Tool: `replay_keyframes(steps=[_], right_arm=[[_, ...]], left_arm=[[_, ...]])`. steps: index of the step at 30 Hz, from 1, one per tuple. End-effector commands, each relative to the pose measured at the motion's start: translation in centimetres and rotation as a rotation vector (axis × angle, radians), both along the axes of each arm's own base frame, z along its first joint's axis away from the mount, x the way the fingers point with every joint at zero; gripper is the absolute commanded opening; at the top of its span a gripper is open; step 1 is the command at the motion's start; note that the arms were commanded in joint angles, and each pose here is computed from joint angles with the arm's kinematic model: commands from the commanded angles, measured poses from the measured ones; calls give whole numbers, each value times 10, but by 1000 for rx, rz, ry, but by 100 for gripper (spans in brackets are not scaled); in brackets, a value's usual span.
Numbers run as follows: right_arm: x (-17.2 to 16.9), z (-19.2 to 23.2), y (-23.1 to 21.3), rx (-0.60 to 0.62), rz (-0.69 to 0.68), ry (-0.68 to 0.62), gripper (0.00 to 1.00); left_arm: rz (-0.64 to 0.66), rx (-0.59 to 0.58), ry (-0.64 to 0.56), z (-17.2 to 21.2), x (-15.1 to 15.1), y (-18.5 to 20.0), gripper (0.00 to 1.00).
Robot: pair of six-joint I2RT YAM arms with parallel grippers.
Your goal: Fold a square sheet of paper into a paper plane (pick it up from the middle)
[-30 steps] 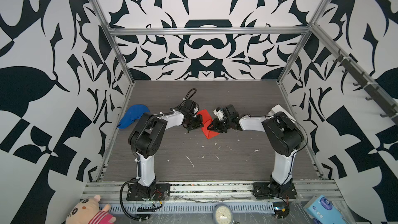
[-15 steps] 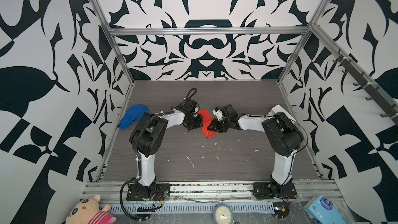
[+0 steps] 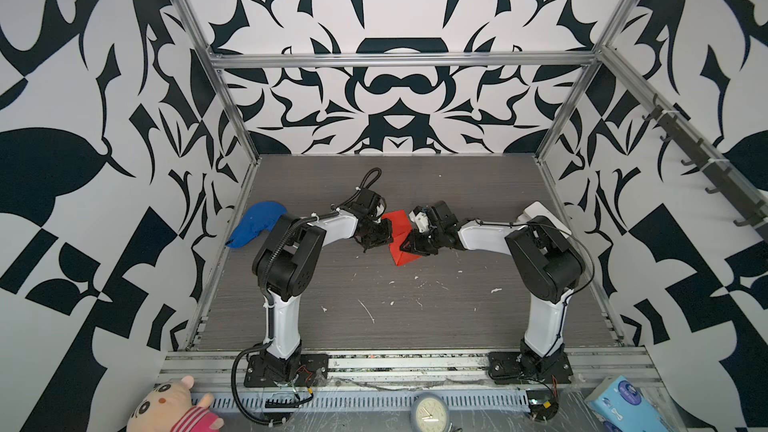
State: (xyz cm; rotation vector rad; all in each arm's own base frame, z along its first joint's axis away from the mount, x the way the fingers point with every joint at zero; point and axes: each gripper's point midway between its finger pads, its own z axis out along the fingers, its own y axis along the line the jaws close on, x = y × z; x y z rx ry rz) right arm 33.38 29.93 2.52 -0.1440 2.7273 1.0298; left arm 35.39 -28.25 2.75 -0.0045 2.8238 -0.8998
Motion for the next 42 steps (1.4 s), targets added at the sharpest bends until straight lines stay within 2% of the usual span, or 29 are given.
replay_keyframes(steps=[1,10,19,27,32,38,42], right_arm=[[-20,-48,-39,-217,-46,95,28],[-20,-53,-46,-258,-51,92,22],[-22,-61,-55,-321,-52,93,19],[-24,-63,-54,-322,-46,94,19],[-19,-48,-41,-244,-42,76,24],[-3,13,-15,-75,-25,-27,28],[-4,40,-10,-6,-21,-76,29]], left_arm=[[-6,15,21,-9,0,3,0],[-8,-2,14,-7,2,0,0],[-11,-7,15,-8,2,-2,0],[-5,10,11,-11,3,0,0],[-7,22,23,-15,3,1,0],[-17,46,40,-20,-2,6,0],[-19,49,39,-20,-2,6,0]])
